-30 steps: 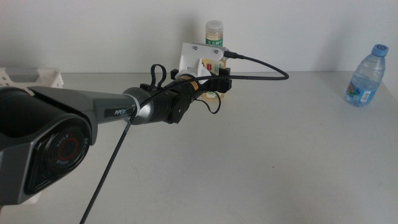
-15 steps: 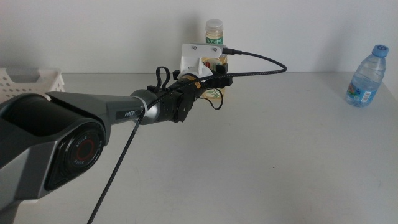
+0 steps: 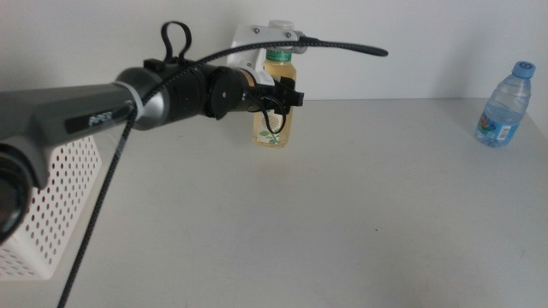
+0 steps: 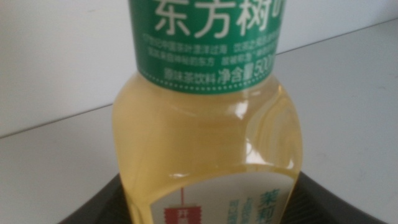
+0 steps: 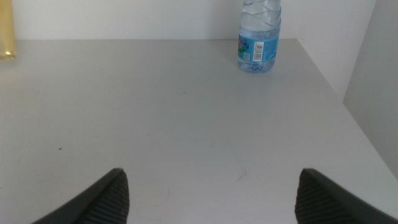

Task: Use arms to grab the bottles and put them into the dustbin to the left of the table.

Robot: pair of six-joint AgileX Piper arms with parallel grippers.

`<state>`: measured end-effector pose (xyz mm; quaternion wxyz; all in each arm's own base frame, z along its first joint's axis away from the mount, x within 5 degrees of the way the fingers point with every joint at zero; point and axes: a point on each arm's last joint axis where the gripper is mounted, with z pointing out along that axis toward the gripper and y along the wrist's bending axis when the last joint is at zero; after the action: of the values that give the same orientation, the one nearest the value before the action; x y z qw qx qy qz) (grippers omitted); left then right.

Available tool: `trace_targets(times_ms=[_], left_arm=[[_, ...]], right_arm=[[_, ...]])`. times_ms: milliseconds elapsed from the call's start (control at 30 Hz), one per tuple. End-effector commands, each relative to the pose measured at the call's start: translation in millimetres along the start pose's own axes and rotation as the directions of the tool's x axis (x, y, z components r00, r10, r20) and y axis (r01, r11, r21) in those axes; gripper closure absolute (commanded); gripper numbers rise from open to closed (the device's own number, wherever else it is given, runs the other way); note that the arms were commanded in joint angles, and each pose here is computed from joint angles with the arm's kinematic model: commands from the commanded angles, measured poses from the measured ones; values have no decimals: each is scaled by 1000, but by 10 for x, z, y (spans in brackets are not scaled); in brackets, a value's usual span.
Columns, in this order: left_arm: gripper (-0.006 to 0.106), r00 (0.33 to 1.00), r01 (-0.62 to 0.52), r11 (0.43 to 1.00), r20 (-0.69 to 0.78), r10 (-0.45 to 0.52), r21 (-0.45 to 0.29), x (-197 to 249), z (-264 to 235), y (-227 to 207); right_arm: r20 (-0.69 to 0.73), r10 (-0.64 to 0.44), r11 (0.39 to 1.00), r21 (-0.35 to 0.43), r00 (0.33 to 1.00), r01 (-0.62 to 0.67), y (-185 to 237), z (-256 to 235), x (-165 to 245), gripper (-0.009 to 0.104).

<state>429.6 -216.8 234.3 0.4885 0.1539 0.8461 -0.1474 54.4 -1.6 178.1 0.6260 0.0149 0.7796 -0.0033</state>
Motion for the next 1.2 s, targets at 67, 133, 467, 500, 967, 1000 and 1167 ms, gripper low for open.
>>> trace_targets(times_ms=[67,133,467,500,967,1000,1167], left_arm=[[102,979,-72,997,190,73,-13,-794,-843,-3],[102,980,-116,993,159,119,-29,-886,-1083,0],[102,988,-146,972,-71,135,-187,-1100,-2070,533],[102,986,-144,967,-108,123,-209,-1092,-2152,629],[102,913,-105,884,-397,-96,-456,-772,-2889,1818],[102,905,-105,882,-413,-107,-460,-742,-2905,1871],[102,852,-84,888,-495,-172,-453,-575,-2797,2069]], right_arm=[[104,-19,1000,10,994,18,-4,-29,-107,20],[104,-19,1000,10,994,18,-4,-29,-107,20],[104,-19,1000,10,994,18,-4,-29,-107,20],[104,-19,1000,10,994,18,-4,-29,-107,20],[104,-19,1000,10,994,18,-4,-29,-107,20],[104,-19,1000,10,994,18,-4,-29,-107,20],[104,-19,1000,10,994,18,-4,-29,-107,20]])
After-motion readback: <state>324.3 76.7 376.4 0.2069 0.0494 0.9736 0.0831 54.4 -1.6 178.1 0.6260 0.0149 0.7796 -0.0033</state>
